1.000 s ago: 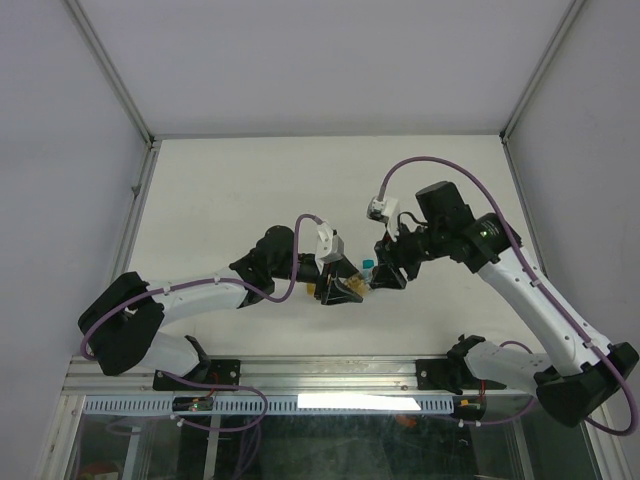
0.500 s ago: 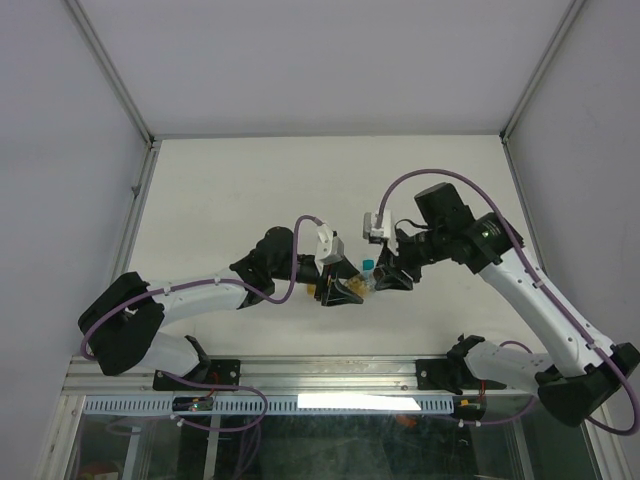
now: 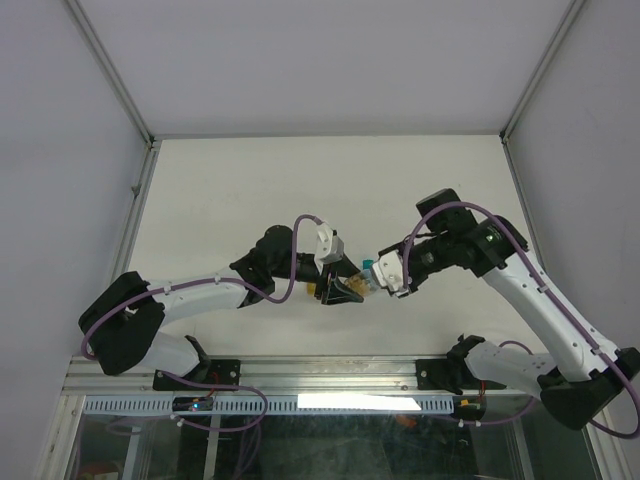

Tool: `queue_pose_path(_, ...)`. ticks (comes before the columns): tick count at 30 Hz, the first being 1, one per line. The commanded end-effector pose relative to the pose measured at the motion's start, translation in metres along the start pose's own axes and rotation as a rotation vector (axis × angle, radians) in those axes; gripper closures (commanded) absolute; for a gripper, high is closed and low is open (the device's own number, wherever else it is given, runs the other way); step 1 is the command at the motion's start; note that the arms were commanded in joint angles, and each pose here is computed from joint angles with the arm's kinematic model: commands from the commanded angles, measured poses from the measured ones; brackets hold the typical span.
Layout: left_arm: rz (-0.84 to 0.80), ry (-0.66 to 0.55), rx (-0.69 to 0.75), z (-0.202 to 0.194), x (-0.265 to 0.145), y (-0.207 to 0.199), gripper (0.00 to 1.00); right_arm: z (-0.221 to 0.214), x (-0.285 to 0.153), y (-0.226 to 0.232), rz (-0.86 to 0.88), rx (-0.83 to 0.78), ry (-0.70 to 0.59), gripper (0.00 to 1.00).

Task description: Sort the pills into containers

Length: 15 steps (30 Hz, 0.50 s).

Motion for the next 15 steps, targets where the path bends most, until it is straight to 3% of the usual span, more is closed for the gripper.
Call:
queue_pose_path(1, -0.041, -0.026, 0.045, 0.014, 0.002, -0.003, 1.0, 0.017, -0.018, -0.003, -0.053, -0.15, -0.024, 0.7)
queue_pose_path(7, -0.062, -0.032, 0.042, 0.017, 0.005, -0.002, 1.0, 0.02, -0.011, 0.001, -0.02, -0.117, -0.089, 0.66)
queue_pose_path(15, -0.062, -0.041, 0.041, 0.016, 0.003, -0.005, 1.0, 0.01, 0.0, -0.002, -0.087, 0.064, -0.1, 0.36)
Point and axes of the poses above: each gripper's point midway between its finger pads, its own x axis out along the fingers, its own y axis along the line the jaws close on, z = x × y, the point moved 4 cm from there along -x, back along the fingers, and after that the axes turned 1 degree about x, right-handed, at the moved point
